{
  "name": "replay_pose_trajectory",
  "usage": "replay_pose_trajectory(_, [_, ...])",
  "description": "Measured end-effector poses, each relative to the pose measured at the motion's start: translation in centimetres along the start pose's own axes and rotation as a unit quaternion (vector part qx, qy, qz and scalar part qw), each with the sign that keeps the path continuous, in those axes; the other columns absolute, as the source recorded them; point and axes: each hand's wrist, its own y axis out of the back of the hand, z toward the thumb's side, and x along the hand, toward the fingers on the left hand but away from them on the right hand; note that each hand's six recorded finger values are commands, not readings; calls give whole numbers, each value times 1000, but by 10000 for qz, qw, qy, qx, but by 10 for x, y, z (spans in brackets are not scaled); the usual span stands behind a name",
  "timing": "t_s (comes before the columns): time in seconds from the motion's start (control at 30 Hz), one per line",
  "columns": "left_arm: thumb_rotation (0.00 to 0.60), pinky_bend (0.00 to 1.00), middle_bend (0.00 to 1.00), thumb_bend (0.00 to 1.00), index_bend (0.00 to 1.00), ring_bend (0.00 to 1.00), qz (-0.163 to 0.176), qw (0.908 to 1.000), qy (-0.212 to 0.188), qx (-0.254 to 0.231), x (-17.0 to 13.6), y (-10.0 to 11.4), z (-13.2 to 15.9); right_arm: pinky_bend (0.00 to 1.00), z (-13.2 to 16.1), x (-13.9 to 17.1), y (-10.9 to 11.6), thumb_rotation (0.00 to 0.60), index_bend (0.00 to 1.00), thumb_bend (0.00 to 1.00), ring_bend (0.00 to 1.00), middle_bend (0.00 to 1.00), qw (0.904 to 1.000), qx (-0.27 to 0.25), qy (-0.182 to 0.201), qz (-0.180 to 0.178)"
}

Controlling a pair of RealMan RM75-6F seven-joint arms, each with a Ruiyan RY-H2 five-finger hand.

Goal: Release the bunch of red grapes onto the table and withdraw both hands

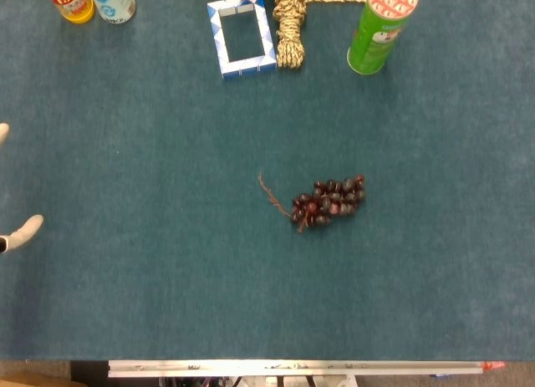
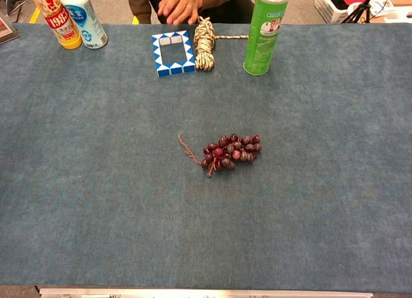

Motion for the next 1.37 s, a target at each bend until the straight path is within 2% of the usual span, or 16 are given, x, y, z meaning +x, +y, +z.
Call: replay_pose_trajectory(1.37, [600, 39, 0, 141, 30, 0, 9, 10000, -71, 17, -2, 3, 6, 914, -5, 2, 4, 600, 707, 701, 647, 755, 9999, -139, -29, -54])
